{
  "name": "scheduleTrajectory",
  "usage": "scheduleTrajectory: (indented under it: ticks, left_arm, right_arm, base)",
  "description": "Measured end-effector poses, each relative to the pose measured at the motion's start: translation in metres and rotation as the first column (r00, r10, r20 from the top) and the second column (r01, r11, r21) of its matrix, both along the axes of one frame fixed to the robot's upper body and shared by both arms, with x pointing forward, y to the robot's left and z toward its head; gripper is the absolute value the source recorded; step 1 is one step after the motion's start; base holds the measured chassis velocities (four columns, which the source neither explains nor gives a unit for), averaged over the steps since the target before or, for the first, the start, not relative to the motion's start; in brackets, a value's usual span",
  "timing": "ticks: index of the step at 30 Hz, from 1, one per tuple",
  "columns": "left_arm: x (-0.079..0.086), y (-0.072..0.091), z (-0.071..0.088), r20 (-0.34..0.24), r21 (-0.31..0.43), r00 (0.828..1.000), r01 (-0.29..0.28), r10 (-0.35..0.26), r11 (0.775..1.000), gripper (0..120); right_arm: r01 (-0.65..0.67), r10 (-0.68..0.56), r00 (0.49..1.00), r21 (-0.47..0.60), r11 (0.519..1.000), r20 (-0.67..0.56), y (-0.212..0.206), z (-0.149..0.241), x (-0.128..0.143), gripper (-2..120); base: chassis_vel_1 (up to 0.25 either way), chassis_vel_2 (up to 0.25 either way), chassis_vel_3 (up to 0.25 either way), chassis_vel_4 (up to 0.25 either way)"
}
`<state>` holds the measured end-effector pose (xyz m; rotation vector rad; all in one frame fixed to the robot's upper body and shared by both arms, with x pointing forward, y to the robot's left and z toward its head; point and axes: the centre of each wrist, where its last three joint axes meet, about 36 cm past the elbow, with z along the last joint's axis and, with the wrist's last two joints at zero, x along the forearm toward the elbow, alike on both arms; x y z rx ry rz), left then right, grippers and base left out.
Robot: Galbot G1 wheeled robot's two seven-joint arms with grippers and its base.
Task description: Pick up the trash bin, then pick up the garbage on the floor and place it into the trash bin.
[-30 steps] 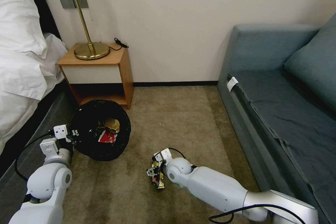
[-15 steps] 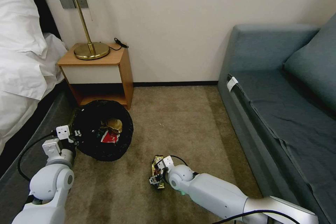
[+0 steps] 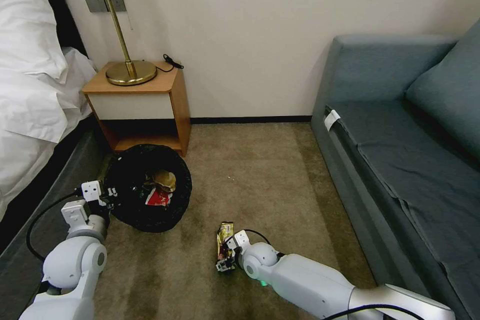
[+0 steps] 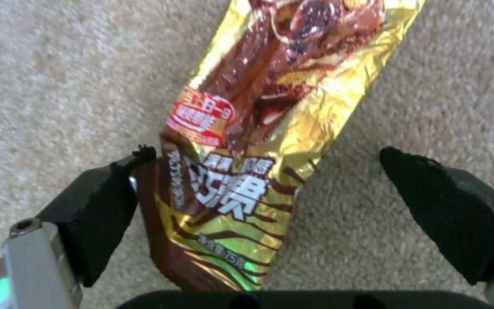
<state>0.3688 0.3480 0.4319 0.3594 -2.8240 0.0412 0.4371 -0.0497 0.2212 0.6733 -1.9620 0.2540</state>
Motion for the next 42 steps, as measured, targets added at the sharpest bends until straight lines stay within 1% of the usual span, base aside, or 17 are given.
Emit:
scheduleTrajectory:
  ticks: [6,21,26,42]
  left_arm:
    - [0.001,0.000,0.001,0.004,0.001,1.000,0.004,-0.004,1.000,1]
    - [0.001,-0.001,0.001,0.006,-0.001,1.000,0.008,-0.008,1.000,1]
    - [0.001,0.000,0.002,0.008,-0.001,1.000,0.010,-0.010,1.000,1]
    - [0.002,0.001,0.002,0.011,-0.002,1.000,0.011,-0.011,1.000,1]
  right_arm:
    - [-0.001,0.001,1.000,-0.007,1.000,-0.001,-0.004,-0.009,-0.001,100]
    - [-0.002,0.002,1.000,-0.016,1.000,-0.005,-0.006,-0.014,-0.002,100]
    - [-0.004,0.004,1.000,-0.018,1.000,-0.011,-0.008,-0.016,-0.003,96]
    - [-0.006,0.006,1.000,-0.014,1.000,-0.028,-0.012,-0.020,-0.008,96]
  base:
    - [0.000,0.000,0.000,0.000]
    - [0.000,0.000,0.000,0.000]
    - [0.000,0.000,0.000,0.000]
    - [0.000,0.000,0.000,0.000]
